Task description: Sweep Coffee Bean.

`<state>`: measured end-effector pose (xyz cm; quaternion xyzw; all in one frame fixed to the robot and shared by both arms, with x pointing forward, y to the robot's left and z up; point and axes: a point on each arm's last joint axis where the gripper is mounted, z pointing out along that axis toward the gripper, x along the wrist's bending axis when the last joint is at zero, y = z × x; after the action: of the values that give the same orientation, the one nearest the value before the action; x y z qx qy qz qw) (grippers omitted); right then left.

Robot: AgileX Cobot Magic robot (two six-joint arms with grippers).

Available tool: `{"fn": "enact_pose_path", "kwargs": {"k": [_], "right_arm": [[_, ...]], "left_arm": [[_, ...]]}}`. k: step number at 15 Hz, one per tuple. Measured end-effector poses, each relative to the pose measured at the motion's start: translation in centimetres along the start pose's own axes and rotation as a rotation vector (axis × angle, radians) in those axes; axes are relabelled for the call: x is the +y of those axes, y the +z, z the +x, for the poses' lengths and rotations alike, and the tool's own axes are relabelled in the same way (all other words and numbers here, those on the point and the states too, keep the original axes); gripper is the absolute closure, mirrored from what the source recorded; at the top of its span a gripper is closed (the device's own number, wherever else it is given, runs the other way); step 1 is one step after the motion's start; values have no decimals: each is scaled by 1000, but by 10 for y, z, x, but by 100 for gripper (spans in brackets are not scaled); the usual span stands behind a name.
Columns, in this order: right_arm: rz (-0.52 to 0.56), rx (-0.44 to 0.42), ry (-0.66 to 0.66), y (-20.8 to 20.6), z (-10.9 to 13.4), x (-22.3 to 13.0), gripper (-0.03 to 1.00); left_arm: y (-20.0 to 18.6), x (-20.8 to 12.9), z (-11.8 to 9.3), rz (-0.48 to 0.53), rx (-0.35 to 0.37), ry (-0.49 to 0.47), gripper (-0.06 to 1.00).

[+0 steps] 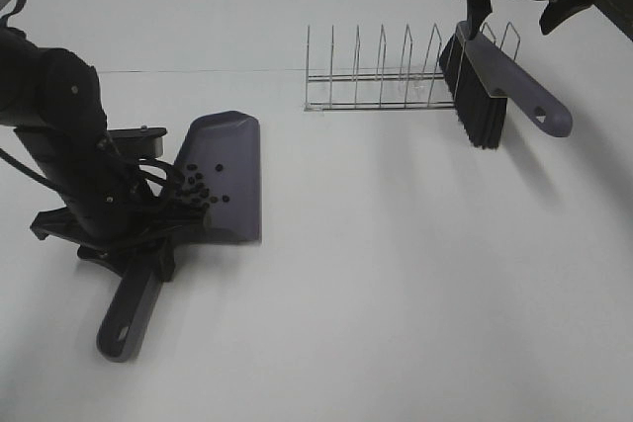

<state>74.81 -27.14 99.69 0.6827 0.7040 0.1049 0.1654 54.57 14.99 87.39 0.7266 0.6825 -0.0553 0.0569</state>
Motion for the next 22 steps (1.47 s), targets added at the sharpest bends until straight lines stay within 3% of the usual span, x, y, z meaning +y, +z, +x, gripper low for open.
{"fn": "enact_pose_path", "kwargs": {"k": [2,4,9,11,15,22], "right_arm": [[40,-2,0,0,0,-4,18],[75,-4,0,0,0,-7,18],[64,27,14,-10,2,-6,18],[1,65,30,-44,1,-1,18],[-91,71,32,-111,-6,-9,18],[-82,69,-5,-194,-16,-90,18]], "left_arm": [[-1,1,-2,-1,-19,-21,34],[-6,1,-3,-11,-25,-21,25],[-87,-2,-9,-244,-40,87,23],[-146,-22,-6,-375,-18,163,23],[-211,-67,6,-447,14,208,23],[-269,-156,31,-534,1,219,23]]}}
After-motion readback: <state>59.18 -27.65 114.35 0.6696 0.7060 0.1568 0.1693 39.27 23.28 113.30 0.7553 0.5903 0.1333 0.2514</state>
